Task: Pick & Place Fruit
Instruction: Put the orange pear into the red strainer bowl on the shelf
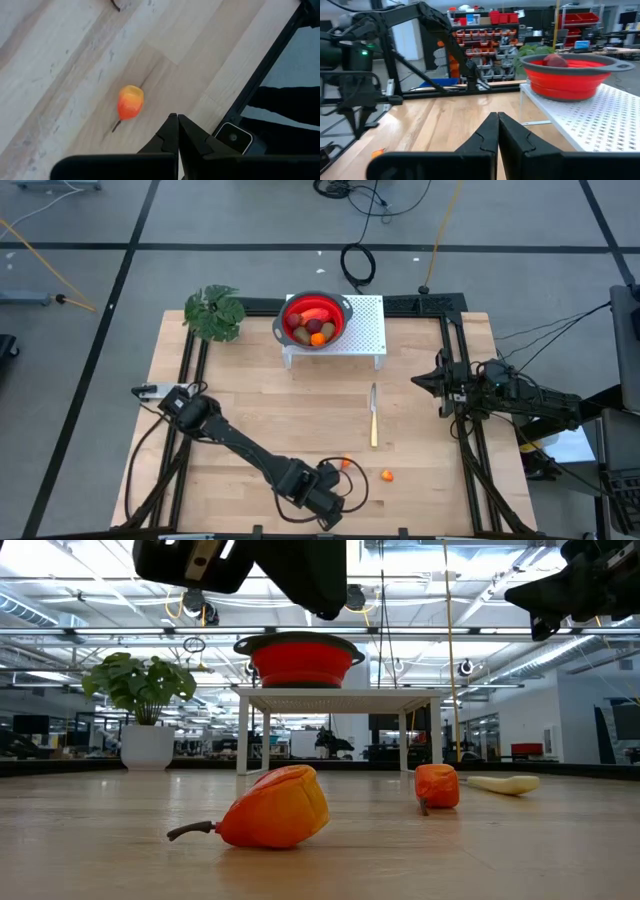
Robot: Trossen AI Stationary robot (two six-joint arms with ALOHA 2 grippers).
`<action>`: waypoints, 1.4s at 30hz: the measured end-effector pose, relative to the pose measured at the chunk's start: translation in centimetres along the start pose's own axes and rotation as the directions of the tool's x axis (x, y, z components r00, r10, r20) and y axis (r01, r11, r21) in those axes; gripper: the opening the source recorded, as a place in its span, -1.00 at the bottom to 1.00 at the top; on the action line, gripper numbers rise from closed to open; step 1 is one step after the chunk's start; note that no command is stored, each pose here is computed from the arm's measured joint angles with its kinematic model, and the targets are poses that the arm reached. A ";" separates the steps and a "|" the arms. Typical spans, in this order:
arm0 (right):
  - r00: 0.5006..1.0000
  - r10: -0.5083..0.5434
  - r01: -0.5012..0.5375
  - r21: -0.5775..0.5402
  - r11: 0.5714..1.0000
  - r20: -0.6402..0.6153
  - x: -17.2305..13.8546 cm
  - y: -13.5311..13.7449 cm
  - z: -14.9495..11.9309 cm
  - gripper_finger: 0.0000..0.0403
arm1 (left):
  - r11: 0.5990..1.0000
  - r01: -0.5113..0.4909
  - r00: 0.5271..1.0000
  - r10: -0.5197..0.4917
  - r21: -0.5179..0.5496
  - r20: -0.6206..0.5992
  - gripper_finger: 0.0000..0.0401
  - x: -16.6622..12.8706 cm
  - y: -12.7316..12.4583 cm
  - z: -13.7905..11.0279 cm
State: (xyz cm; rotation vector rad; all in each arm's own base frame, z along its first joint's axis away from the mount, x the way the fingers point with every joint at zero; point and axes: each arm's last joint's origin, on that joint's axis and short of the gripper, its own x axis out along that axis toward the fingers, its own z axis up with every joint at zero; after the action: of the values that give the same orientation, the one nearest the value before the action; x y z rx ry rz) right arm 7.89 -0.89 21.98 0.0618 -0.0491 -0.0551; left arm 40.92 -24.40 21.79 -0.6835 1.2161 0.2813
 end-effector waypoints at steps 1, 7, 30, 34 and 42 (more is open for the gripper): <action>1.000 0.005 -0.004 0.000 1.000 -0.001 0.0 0.0 0.0 -1.00 | 1.000 -0.002 1.000 0.002 -0.003 -0.001 -1.00 0.2 0.0 -0.1; 0.999 0.048 -0.048 -0.001 0.999 -0.005 0.0 0.1 0.0 -1.00 | 0.999 0.003 1.000 -0.003 -0.034 0.006 -1.00 0.7 -0.1 -0.5; 0.999 0.048 -0.048 -0.004 0.999 -0.005 0.0 0.1 0.0 -1.00 | 0.988 -0.071 0.994 0.058 0.136 0.092 0.25 1.1 -0.1 -1.0; 0.999 0.048 -0.048 -0.003 0.999 -0.005 0.0 0.1 0.0 -1.00 | 0.976 -0.099 0.993 0.085 0.195 0.078 0.39 2.4 0.2 -1.2; 0.999 0.048 -0.048 -0.003 0.999 -0.006 0.0 0.1 0.0 -1.00 | 0.967 -0.142 0.989 0.131 0.210 0.067 0.39 4.3 0.6 -1.3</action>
State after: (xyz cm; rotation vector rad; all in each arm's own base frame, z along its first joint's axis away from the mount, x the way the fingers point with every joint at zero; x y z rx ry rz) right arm 7.89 -0.75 21.97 0.0572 -0.0447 -0.0070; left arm 41.06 -25.38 17.40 -0.4039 1.2244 0.2758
